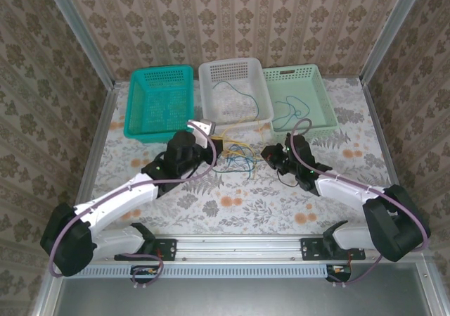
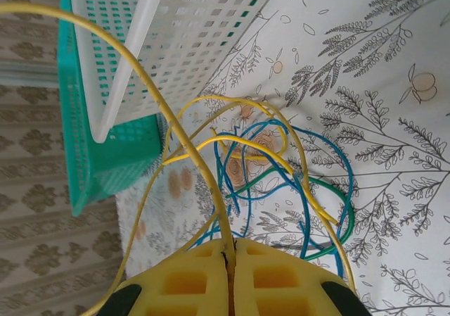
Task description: Untangle the cables
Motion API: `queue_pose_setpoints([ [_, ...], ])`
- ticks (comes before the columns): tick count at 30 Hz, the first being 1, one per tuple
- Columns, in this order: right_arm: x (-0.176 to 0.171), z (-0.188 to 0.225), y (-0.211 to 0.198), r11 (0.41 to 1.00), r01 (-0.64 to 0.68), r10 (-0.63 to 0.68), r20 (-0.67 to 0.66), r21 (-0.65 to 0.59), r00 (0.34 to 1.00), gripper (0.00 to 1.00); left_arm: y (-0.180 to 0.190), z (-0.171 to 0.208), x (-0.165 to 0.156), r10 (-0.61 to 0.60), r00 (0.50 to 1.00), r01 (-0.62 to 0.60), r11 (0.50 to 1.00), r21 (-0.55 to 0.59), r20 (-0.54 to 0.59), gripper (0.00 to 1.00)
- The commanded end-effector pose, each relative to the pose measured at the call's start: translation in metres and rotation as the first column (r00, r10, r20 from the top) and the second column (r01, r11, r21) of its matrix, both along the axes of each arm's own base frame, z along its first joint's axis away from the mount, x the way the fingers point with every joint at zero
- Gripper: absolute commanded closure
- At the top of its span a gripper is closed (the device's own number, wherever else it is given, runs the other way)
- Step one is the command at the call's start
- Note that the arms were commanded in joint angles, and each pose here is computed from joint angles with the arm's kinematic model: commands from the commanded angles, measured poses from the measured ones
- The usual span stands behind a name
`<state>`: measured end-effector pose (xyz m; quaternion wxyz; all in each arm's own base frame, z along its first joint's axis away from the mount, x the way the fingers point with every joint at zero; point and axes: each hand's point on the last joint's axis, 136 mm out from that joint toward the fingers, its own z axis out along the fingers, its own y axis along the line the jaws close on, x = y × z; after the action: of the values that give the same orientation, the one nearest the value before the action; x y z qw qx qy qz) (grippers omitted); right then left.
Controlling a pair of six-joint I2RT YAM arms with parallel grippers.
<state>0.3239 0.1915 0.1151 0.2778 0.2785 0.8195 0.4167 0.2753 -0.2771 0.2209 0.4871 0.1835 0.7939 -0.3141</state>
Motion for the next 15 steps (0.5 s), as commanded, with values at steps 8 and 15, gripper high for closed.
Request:
queue_pose_setpoints([
  [8,0.01,0.016,-0.014,0.977,0.144,-0.151,0.036,0.155,0.988,0.87,0.016,0.045,0.016,0.194,0.977,-0.162,0.943,-0.291,0.085,1.0],
  [15,-0.002,0.029,-0.032,0.988,0.152,-0.154,0.075,0.034,0.985,0.84,0.01,0.046,0.017,0.211,0.973,-0.176,0.942,-0.285,0.096,1.0],
])
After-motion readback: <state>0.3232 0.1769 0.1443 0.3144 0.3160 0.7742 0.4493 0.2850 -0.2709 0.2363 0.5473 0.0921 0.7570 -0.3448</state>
